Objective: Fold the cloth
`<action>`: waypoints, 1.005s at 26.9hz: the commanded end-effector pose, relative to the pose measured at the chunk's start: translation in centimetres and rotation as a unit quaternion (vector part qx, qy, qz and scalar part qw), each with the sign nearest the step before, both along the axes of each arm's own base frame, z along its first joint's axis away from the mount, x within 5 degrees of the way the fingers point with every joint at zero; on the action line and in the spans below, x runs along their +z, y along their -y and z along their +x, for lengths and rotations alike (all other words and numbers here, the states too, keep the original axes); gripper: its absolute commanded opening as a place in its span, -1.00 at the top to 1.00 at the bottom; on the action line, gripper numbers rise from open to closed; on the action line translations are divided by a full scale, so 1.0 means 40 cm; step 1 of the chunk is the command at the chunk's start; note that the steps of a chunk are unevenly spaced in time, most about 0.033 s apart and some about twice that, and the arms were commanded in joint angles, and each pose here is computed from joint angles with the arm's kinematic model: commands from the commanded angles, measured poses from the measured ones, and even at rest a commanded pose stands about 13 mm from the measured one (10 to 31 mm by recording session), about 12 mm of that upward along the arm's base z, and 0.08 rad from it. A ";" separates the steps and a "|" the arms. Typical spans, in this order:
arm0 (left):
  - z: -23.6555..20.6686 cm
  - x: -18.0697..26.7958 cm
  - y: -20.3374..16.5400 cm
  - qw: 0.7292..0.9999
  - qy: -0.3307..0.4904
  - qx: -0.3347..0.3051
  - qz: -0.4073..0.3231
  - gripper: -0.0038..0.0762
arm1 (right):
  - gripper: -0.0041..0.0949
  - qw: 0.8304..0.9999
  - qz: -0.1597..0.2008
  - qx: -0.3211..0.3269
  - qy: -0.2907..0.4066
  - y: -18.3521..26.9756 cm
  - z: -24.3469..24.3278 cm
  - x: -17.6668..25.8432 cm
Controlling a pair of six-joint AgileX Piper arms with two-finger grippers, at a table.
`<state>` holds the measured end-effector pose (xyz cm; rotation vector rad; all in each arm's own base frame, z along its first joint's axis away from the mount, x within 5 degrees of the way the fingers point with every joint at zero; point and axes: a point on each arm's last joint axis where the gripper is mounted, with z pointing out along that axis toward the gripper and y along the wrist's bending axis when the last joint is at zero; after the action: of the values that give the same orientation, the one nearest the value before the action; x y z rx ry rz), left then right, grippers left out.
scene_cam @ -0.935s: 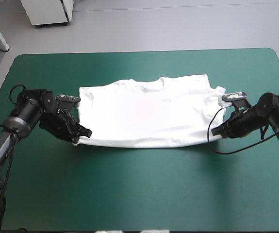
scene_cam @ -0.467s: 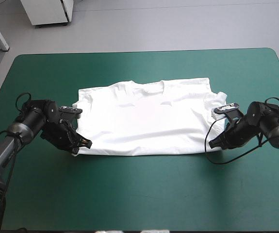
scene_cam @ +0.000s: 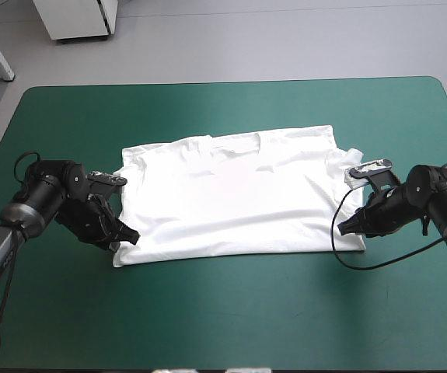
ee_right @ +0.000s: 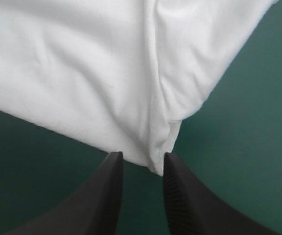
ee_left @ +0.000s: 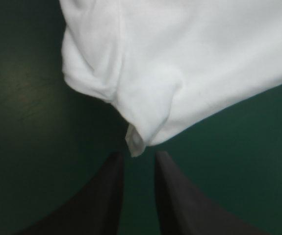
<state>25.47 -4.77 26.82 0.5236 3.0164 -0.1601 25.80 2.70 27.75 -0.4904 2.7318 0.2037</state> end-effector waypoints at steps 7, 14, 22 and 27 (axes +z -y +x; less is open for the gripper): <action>-0.040 0.193 0.006 0.988 0.146 0.004 -0.045 0.15 | 0.10 0.988 -0.037 -0.068 0.134 0.031 0.009 0.152; -0.039 0.371 0.019 0.956 0.277 -0.003 -0.094 0.14 | 0.09 0.977 -0.063 -0.090 0.184 0.044 0.127 0.215; -0.051 0.446 0.017 0.943 0.316 -0.009 -0.100 0.14 | 0.10 0.986 -0.045 -0.113 0.110 0.066 0.299 0.114; -0.052 0.444 0.017 0.945 0.313 -0.011 -0.099 0.14 | 0.10 0.992 -0.015 -0.115 0.058 0.062 0.345 0.019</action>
<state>24.18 -5.35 42.69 0.4841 2.4477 -0.2261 39.38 0.21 26.30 -0.1980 2.7407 0.0405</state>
